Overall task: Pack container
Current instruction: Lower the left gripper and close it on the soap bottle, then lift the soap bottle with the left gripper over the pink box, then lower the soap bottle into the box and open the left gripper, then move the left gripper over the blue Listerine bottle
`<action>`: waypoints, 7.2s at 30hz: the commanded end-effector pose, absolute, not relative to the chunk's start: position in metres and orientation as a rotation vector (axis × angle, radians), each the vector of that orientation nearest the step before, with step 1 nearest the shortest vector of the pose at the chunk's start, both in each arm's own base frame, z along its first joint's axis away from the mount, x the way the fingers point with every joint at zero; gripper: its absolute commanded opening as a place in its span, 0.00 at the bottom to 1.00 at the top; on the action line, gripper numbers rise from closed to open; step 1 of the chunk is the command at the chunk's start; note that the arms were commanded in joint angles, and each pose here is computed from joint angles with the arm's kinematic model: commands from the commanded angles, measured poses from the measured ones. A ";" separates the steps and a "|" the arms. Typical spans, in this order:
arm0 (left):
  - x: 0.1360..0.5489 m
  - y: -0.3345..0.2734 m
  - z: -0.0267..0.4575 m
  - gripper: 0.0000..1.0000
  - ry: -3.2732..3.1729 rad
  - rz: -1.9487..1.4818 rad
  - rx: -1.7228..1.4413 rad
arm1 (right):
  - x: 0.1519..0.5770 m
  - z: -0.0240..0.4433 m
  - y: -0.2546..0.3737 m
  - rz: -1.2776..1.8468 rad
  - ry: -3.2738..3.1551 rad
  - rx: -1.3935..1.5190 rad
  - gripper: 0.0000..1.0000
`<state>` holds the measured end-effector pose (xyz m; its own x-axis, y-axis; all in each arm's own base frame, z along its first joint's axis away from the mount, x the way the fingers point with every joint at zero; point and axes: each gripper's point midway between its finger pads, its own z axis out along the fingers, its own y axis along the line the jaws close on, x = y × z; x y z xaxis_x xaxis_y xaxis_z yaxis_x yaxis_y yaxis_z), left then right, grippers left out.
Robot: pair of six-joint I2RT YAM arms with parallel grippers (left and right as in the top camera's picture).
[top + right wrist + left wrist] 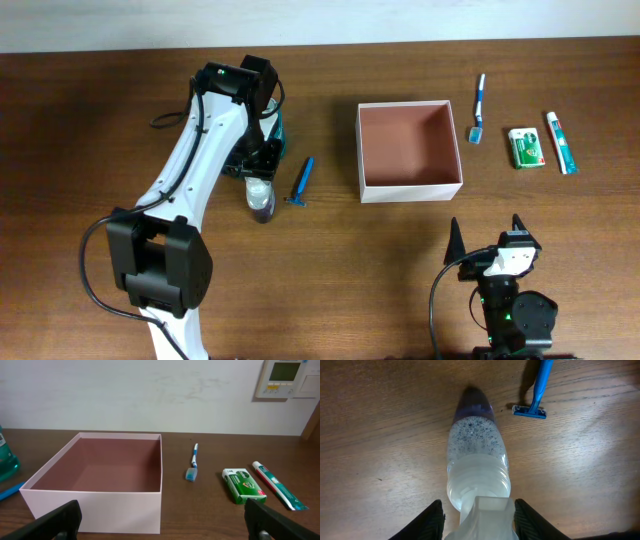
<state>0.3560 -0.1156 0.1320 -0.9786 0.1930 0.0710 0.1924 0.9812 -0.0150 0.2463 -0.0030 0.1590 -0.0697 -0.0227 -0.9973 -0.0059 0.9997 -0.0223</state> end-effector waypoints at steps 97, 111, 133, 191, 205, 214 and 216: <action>0.473 -0.389 0.254 0.34 -3.643 0.813 -0.995 | 0.246 0.158 -0.001 -0.004 1.641 -0.026 0.99; 0.483 -0.394 0.194 0.34 -3.578 0.708 -0.963 | 0.246 0.158 -0.001 -0.004 1.641 -0.026 0.99; 0.504 -0.367 0.182 0.35 -3.605 0.668 -0.817 | 0.246 0.158 -0.001 -0.004 1.641 -0.026 0.99; 0.538 -0.294 0.313 0.68 -3.926 0.838 -0.359 | 0.246 0.158 -0.001 -0.004 1.641 -0.026 0.99; 0.489 -0.151 0.251 0.69 -3.603 0.294 -0.156 | 0.246 0.158 -0.001 -0.004 1.641 -0.026 0.99; 0.484 -0.143 0.196 0.69 -3.438 0.169 -0.087 | 0.246 0.158 -0.001 -0.004 1.641 -0.026 0.99; 0.485 -0.140 0.187 0.69 -3.421 0.147 -0.070 | 0.246 0.158 -0.001 -0.004 1.641 -0.026 0.99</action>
